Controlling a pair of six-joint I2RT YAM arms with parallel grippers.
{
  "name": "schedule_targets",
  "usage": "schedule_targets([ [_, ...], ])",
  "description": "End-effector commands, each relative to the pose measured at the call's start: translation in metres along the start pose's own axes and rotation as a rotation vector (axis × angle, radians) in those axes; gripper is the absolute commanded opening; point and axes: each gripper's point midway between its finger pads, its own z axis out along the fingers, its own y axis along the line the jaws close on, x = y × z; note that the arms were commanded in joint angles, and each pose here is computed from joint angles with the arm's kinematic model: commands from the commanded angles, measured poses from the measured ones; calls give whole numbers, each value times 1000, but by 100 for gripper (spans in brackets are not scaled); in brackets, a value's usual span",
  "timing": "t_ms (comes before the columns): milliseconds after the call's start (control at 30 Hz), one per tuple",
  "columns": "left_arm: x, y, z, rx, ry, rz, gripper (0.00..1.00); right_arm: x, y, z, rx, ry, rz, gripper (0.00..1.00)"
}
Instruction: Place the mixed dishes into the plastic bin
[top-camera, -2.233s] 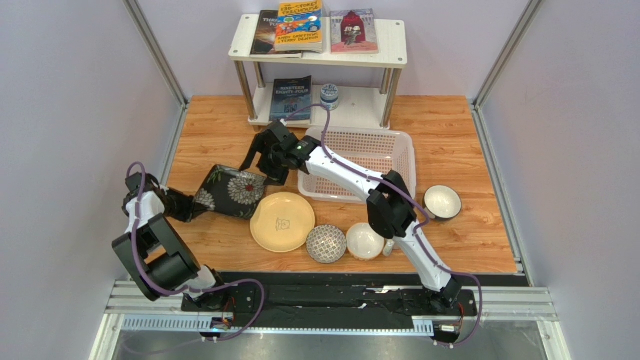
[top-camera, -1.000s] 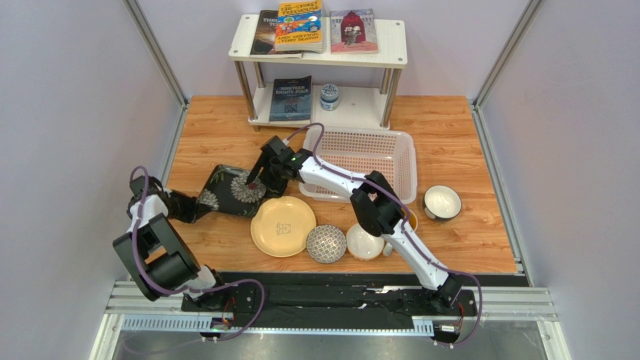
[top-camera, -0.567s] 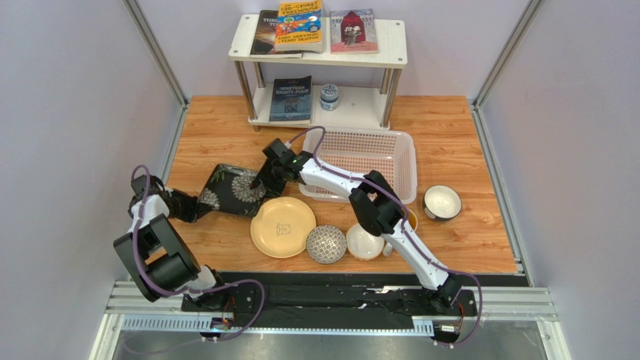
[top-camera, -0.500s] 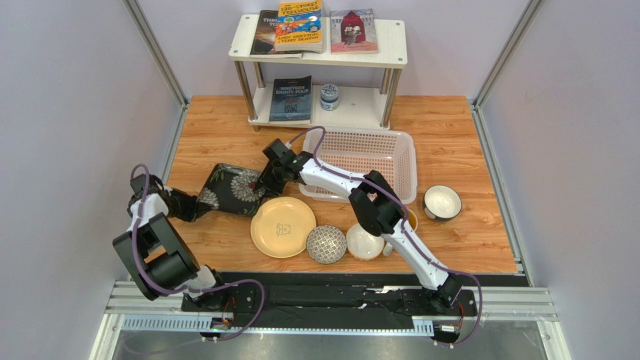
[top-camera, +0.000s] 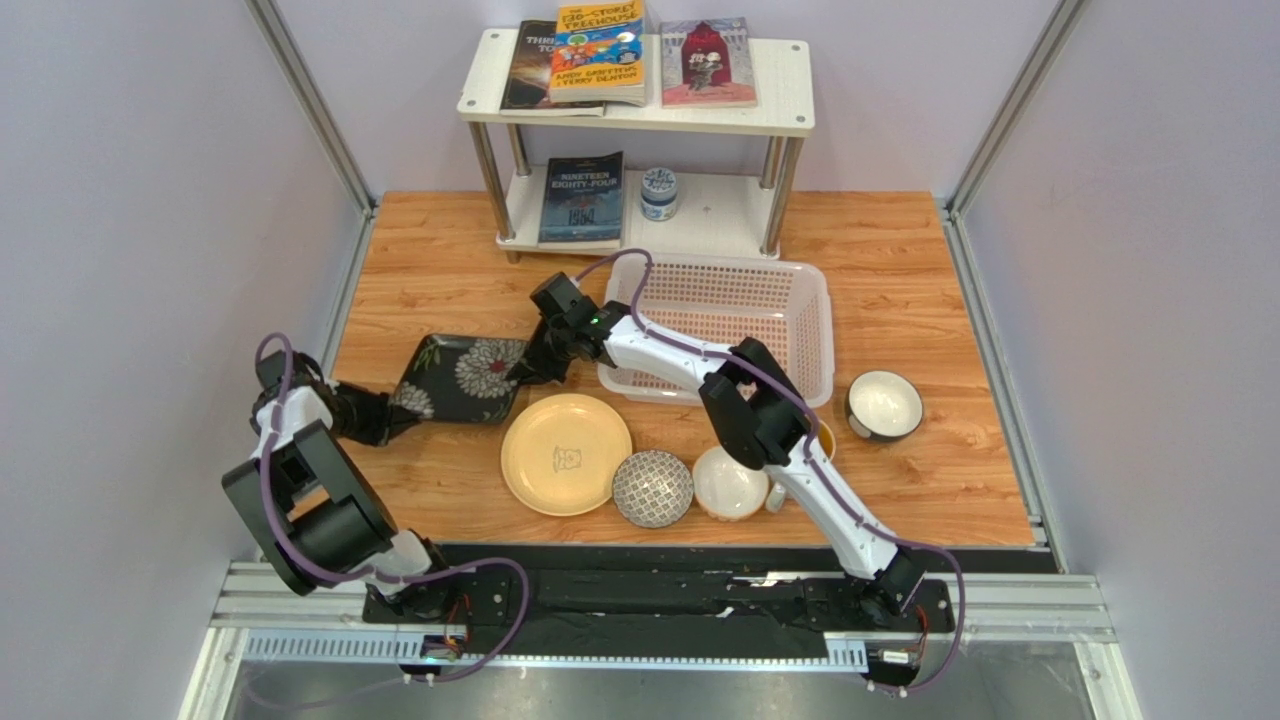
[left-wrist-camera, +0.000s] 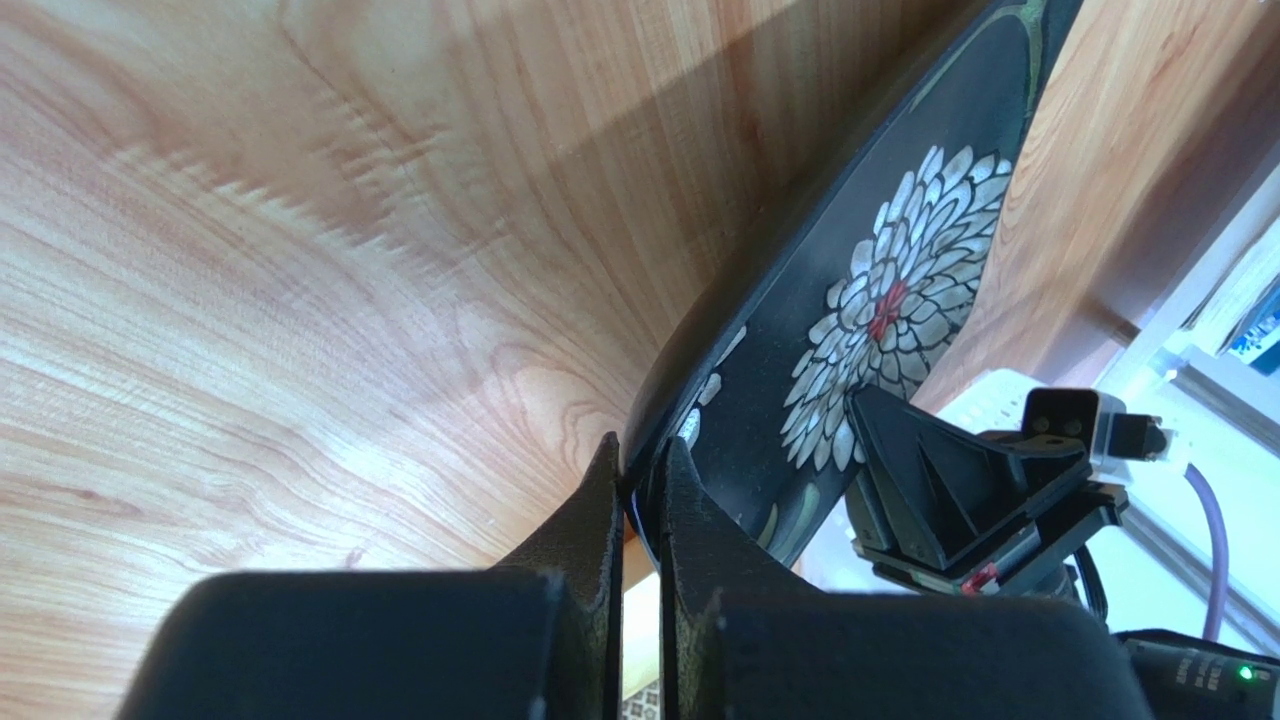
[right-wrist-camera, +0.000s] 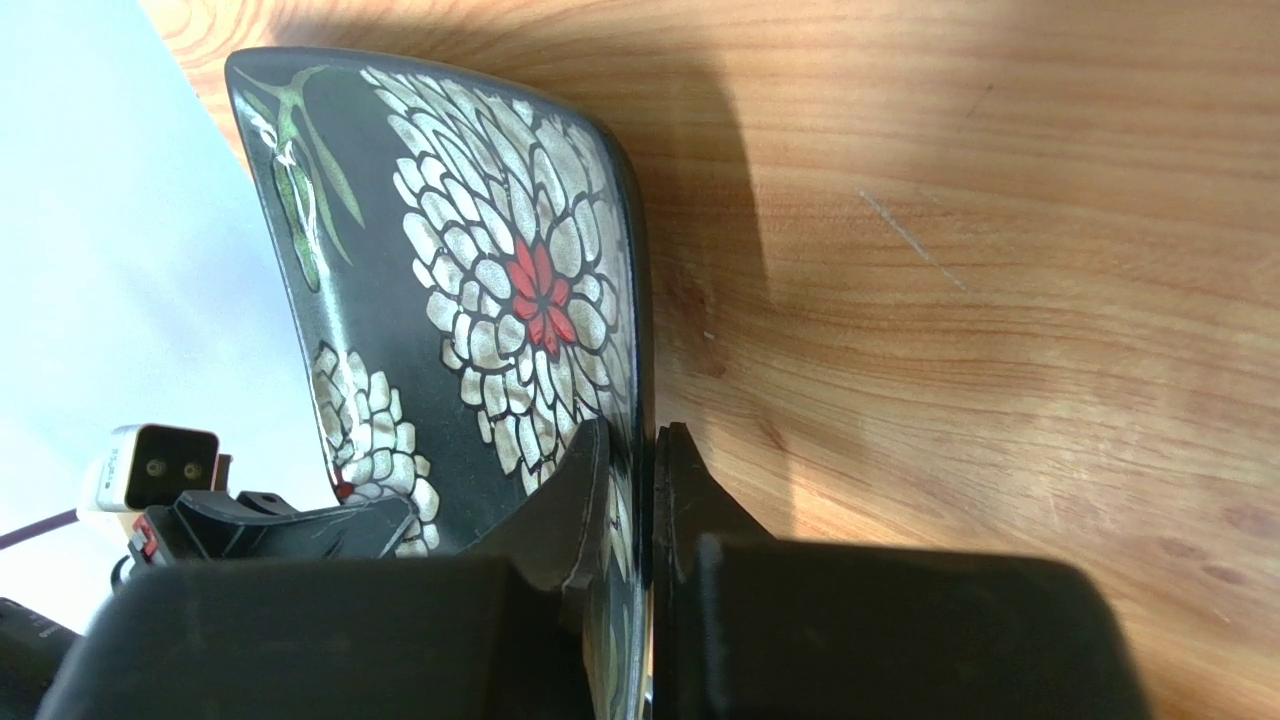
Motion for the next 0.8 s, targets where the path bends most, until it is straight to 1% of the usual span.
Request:
schedule_targets([
  [0, 23, -11, -10, 41, 97, 174, 19, 10, 29, -26, -56, -61, -163, 0],
  [100, 21, -9, -13, 25, 86, 185, 43, 6, 37, -38, -77, -97, -202, 0],
  [133, 21, -10, -16, 27, 73, 192, 44, 4, 40, -41, -84, -105, -232, 0],
  [200, 21, -9, -16, 22, 63, 186, 52, 2, 47, -48, -91, -116, -268, 0],
  [233, 21, -8, -16, 14, 58, 187, 53, 1, 56, -52, -107, -124, -286, 0],
  [333, 20, -6, -16, 4, 56, 186, 54, -2, 61, -60, -112, -141, -328, 0],
  [467, 19, -7, -19, -3, 56, 189, 54, -5, 63, -71, -107, -170, -374, 0],
  [600, 15, -9, -26, -14, 15, 203, 54, -10, 77, -95, -146, -223, -421, 0],
  [700, 9, -3, -30, -63, -23, 207, 53, -12, 85, -106, -164, -246, -451, 0],
  [733, 4, 6, -32, -116, -50, 199, 53, -13, 91, -114, -177, -259, -475, 0],
  [767, 2, 9, -34, -126, -57, 192, 53, -13, 93, -119, -179, -269, -485, 0],
])
